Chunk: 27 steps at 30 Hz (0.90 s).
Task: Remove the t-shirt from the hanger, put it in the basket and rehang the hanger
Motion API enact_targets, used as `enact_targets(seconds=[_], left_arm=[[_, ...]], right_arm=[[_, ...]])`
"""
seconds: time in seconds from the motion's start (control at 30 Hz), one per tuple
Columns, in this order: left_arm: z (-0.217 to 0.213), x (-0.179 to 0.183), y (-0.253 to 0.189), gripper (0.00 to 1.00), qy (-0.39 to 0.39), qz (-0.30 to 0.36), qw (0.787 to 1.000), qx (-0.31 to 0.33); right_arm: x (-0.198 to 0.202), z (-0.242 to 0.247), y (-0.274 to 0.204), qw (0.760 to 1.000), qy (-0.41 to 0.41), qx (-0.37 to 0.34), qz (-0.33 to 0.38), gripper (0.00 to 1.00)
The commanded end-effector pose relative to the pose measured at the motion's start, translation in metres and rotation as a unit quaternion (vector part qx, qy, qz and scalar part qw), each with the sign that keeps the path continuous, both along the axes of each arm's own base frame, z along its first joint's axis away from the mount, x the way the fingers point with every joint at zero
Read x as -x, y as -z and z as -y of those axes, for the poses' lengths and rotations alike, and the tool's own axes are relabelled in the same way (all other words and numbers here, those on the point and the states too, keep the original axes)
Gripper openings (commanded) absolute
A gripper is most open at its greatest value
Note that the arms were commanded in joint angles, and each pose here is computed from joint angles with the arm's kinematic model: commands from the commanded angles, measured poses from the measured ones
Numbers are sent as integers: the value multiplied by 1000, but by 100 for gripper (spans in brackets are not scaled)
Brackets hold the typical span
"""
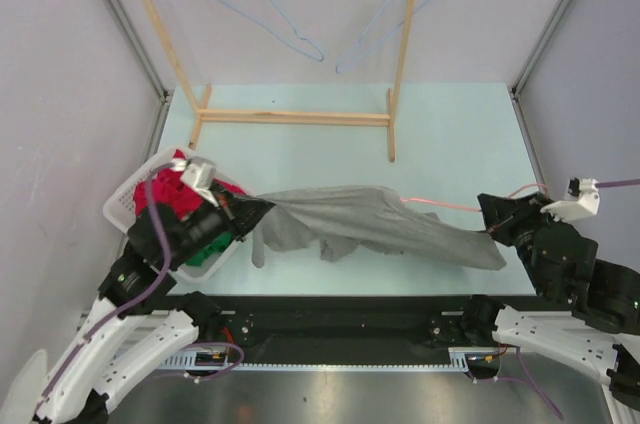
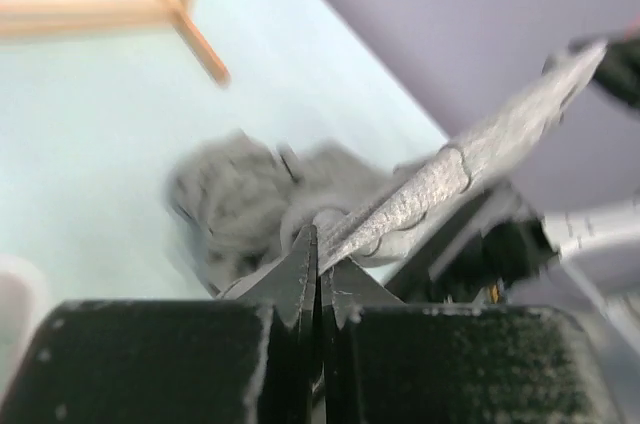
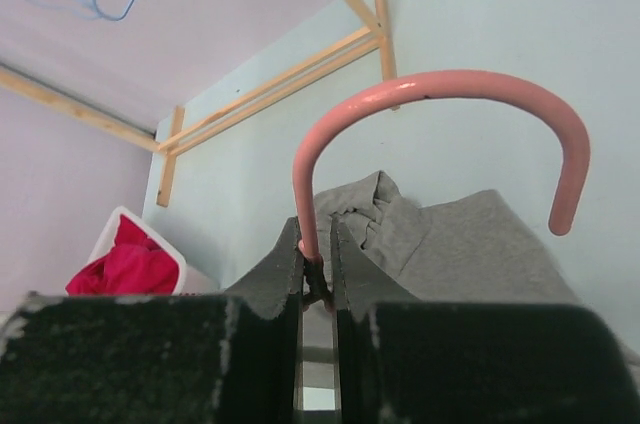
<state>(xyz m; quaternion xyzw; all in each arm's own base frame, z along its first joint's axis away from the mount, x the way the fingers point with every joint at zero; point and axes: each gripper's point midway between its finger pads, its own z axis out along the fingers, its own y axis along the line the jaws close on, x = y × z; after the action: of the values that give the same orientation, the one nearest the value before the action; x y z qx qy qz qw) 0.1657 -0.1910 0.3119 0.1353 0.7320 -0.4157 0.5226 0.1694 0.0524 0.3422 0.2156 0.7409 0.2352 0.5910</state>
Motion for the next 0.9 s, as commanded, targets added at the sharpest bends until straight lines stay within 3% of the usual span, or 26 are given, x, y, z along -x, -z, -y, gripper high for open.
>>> enact_targets(seconds=[0.0,0.37,0.63,0.87], left_arm=[[-52,-15,-41,0,-154,52,985,65],[-40,-16,-25,0,-131,33,989,56],[14,-35,-17,0,-41,1,997,58],[57,-69,19,0,6,-50,999,-1]], right_arm=[[4,46,14,994,100,-35,6,0],[7,56,13,988,115,-98,24,0],[-13,-49,-45,983,-35,-159,87,0],[-17,-116,-119,964,-137,-181,139,0]])
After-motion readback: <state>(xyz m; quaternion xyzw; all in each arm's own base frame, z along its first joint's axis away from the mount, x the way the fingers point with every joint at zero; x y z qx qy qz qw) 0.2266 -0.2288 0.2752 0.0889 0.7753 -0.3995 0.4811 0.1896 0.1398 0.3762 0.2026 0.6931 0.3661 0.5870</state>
